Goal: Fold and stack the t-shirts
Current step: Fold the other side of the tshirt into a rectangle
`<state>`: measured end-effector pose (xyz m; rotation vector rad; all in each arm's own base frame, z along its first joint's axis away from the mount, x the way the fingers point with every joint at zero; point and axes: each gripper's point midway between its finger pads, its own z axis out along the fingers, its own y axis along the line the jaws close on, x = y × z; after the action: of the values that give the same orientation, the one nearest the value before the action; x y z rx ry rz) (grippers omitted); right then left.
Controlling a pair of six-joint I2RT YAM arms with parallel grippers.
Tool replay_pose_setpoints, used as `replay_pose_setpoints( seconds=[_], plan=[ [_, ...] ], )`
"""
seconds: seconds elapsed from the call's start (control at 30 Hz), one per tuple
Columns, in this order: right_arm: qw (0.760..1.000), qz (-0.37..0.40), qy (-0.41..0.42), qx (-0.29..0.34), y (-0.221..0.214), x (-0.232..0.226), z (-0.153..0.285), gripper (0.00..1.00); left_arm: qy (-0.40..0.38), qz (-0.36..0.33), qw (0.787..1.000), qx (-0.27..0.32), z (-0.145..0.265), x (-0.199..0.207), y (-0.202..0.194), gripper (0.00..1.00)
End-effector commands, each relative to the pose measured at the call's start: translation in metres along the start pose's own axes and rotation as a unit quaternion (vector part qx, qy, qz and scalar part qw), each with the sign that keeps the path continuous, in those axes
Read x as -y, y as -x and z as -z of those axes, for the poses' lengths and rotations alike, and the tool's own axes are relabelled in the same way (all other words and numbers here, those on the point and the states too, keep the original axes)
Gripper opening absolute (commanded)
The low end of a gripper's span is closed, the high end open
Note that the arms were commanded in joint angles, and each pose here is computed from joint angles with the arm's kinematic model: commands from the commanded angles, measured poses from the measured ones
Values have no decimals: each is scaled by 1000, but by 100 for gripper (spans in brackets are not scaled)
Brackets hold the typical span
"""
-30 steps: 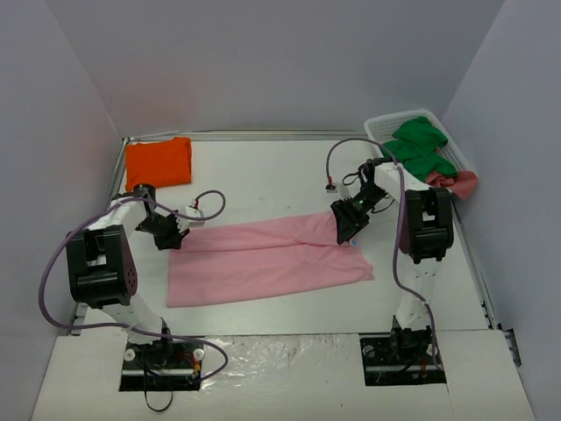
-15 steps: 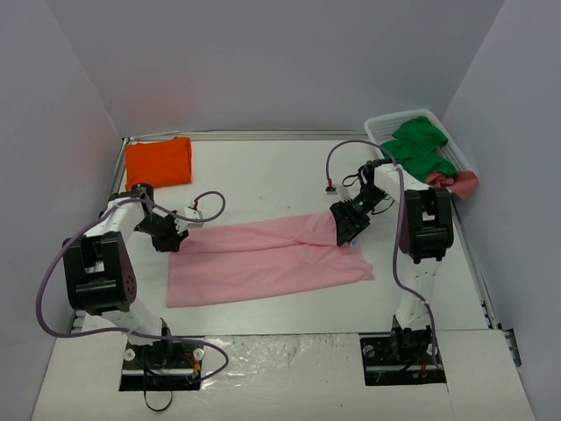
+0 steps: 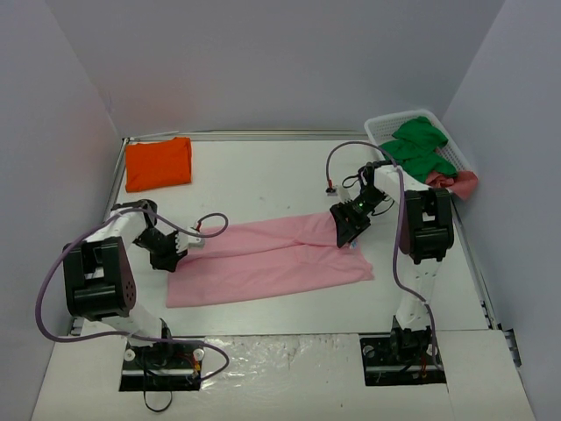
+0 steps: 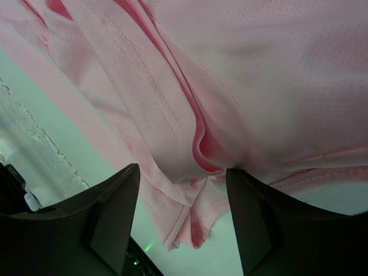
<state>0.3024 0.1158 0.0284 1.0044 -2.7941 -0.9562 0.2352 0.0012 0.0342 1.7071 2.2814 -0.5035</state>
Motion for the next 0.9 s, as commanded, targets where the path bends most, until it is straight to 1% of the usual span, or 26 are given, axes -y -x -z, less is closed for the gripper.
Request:
replay_pose_setpoints(
  seconds=[0.0, 0.1, 0.17, 0.2, 0.27, 0.3, 0.33, 0.37, 0.4, 0.43, 0.47, 0.5, 0.6, 0.63, 0.67, 0.7, 0.77, 0.8, 0.83, 0.87],
  plan=[
    [1000, 6, -6, 3, -2, -15, 15, 58, 10, -22, 1000, -1, 12, 6, 3, 7],
    [1000, 9, -9, 8, 0, -16, 18, 58, 4, -13, 1000, 18, 19, 11, 12, 7],
    [1000, 14, -12, 12, 1, -19, 22, 59, 10, -13, 999, 35, 30, 8, 22, 7],
    [1000, 16, -14, 15, 2, -20, 24, 59, 5, -9, 999, 41, 36, 14, 27, 7],
    [999, 21, -18, 19, 3, -23, 28, 59, 26, -10, 998, 61, 53, 7, 41, 7],
    [999, 23, -19, 22, 3, -24, 31, 59, 34, 1, 997, 70, 62, 9, 47, 7],
    [999, 27, -19, 24, 4, -27, 33, 59, 51, -3, 995, 91, 75, 3, 59, 7],
    [999, 34, -22, 30, 6, -30, 39, 59, 64, 4, 993, 103, 84, -1, 63, 7],
    [998, 39, -23, 34, 8, -32, 42, 59, 82, 30, 989, 121, 93, -4, 70, 7],
    [998, 47, -24, 41, 10, -36, 48, 59, 93, 46, 984, 147, 101, -9, 79, 7],
    [997, 56, -30, 50, 14, -41, 55, 60, 107, 89, 976, 167, 111, -14, 85, 8],
    [996, 62, -33, 53, 15, -43, 58, 60, 127, 99, 969, 186, 119, -24, 91, 8],
    [994, 80, -52, 61, 20, -43, 68, 62, 148, 169, 942, 248, 132, -43, 106, 21],
    [993, 88, -57, 62, 24, -42, 70, 62, 147, 187, 935, 263, 132, -47, 109, 21],
    [992, 91, -58, 62, 27, -41, 70, 62, 148, 211, 923, 286, 135, -54, 114, 21],
    [992, 94, -58, 63, 30, -40, 70, 62, 145, 227, 917, 293, 133, -60, 113, 21],
    [991, 108, -55, 62, 39, -38, 67, 62, 128, 259, 907, 307, 130, -68, 116, 25],
    [992, 106, -46, 57, 41, -34, 60, 62, 123, 266, 904, 310, 129, -71, 117, 26],
    [990, 116, -41, 62, 49, -36, 60, 62, 111, 288, 896, 319, 128, -77, 117, 26],
    [990, 118, -38, 60, 52, -35, 57, 62, 105, 294, 893, 324, 128, -78, 118, 27]
  ],
)
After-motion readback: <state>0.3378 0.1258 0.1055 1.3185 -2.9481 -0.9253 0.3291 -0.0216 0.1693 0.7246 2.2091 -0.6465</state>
